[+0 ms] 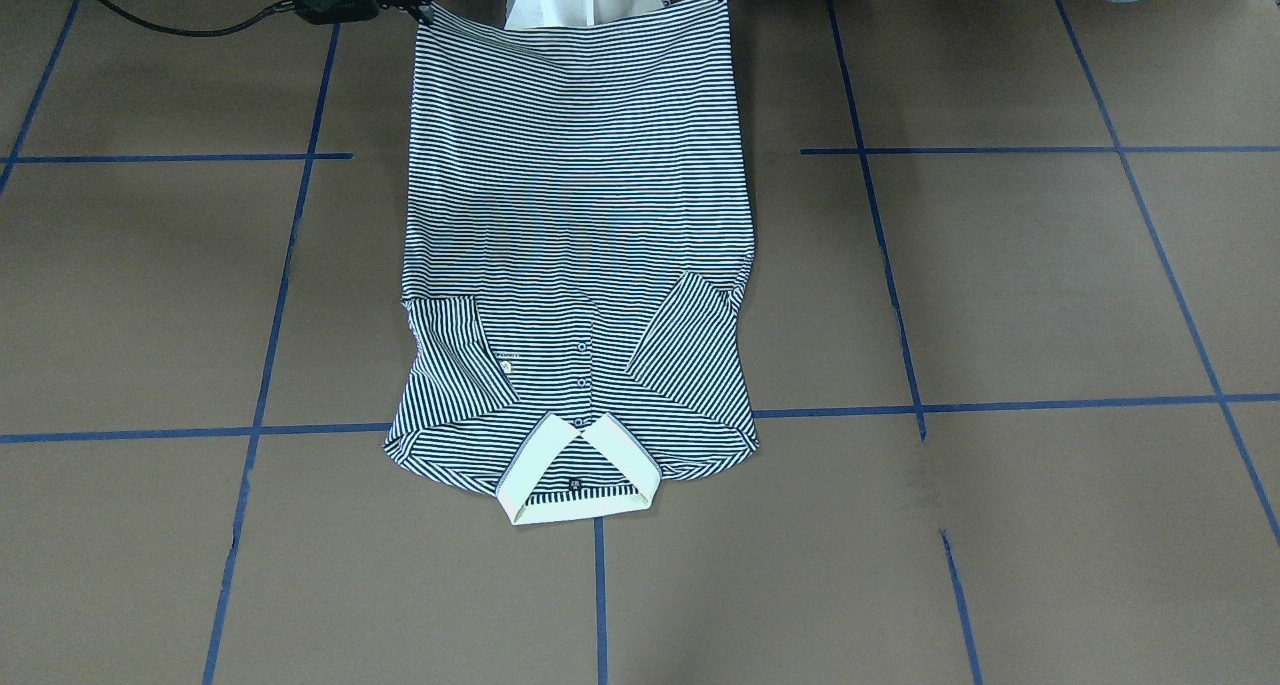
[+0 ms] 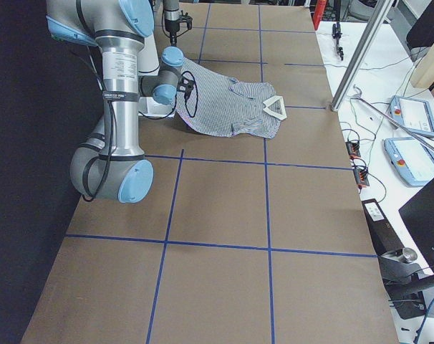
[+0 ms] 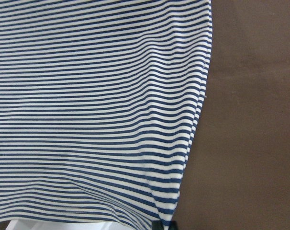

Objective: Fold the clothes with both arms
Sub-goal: 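Lift the hem with both grippers and fold it toward the collar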

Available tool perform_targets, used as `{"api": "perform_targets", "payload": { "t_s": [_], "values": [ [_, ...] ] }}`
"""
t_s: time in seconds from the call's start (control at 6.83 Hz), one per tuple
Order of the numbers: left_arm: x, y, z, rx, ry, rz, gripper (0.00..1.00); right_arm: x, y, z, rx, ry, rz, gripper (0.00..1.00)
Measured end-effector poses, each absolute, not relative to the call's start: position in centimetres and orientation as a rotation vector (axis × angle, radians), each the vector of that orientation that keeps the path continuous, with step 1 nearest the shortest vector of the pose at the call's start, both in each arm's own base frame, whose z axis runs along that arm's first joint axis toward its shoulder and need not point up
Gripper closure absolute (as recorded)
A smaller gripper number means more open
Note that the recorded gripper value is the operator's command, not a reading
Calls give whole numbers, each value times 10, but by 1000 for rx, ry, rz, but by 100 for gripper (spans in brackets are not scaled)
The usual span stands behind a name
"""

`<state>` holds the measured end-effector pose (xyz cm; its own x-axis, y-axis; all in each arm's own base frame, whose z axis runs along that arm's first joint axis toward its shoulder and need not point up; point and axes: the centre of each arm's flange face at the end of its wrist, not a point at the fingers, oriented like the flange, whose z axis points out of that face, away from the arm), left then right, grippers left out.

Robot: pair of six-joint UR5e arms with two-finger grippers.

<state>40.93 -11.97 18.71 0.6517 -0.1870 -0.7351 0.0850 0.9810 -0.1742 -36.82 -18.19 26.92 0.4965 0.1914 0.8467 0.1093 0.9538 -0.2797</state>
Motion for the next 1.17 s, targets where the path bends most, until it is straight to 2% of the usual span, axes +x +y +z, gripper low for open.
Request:
{"api": "perform_targets", "payload": {
  "t_s": [0.15,0.44,0.73,1.17],
  "values": [
    [409,-126,185,-117,857,-161,100,-364,-201,268,-266,-1070,58,100],
    [402,-175,173,-23,905,-186,100,-351,-264,272,-74,-1090,15,100],
    [412,-252,177,113,880,-209,100,-351,-338,277,91,-1070,-1,100],
    [441,-365,226,247,849,-253,100,-369,-454,289,208,-988,27,100]
  ]
}}
